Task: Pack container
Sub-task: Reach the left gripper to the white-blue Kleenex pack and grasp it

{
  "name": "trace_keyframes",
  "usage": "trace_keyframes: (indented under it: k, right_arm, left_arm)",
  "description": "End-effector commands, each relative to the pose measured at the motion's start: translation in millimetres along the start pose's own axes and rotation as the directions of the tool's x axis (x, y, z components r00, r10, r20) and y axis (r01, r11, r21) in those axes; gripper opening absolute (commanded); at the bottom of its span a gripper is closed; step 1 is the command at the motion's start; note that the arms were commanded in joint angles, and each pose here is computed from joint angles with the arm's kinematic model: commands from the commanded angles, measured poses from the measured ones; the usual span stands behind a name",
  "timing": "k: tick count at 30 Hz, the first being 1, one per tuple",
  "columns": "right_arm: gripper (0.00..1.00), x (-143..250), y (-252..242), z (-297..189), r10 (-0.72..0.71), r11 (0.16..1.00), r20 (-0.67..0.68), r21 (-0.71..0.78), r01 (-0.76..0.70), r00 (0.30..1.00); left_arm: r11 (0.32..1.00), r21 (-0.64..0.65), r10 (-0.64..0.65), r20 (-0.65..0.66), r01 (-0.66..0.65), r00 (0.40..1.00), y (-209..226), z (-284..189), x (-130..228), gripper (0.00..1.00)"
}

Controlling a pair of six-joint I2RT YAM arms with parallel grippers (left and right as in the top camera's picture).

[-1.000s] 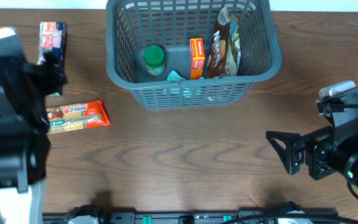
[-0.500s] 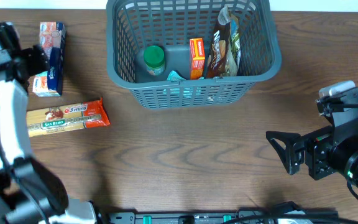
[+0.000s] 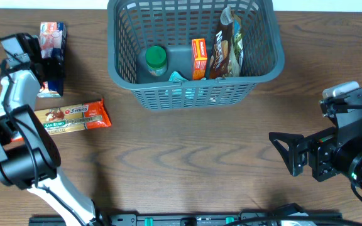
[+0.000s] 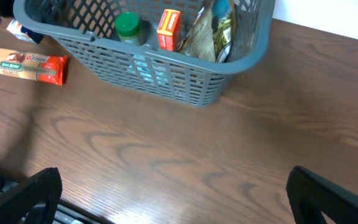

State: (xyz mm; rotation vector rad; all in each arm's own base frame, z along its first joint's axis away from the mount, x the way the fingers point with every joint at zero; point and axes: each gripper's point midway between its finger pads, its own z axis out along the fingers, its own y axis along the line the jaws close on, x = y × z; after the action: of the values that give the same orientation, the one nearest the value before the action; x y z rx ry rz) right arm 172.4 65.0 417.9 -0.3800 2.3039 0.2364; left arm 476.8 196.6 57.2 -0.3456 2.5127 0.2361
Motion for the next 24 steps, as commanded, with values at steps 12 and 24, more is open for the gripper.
trace_keyframes:
  k: [12,24]
  right_arm:
    - [0.99,0,-2,-1,0.008,1.0,0.001,0.011,-0.008,1.0]
    - [0.99,0,-2,-1,0.008,1.0,0.001,0.011,-0.008,1.0]
  left_arm:
    - [0.999,0.05,0.01,-0.053,-0.008,0.999,-10,21,19,0.84]
    - [0.998,0.047,-0.025,-0.078,0.029,0.997,-10,19,25,0.39]
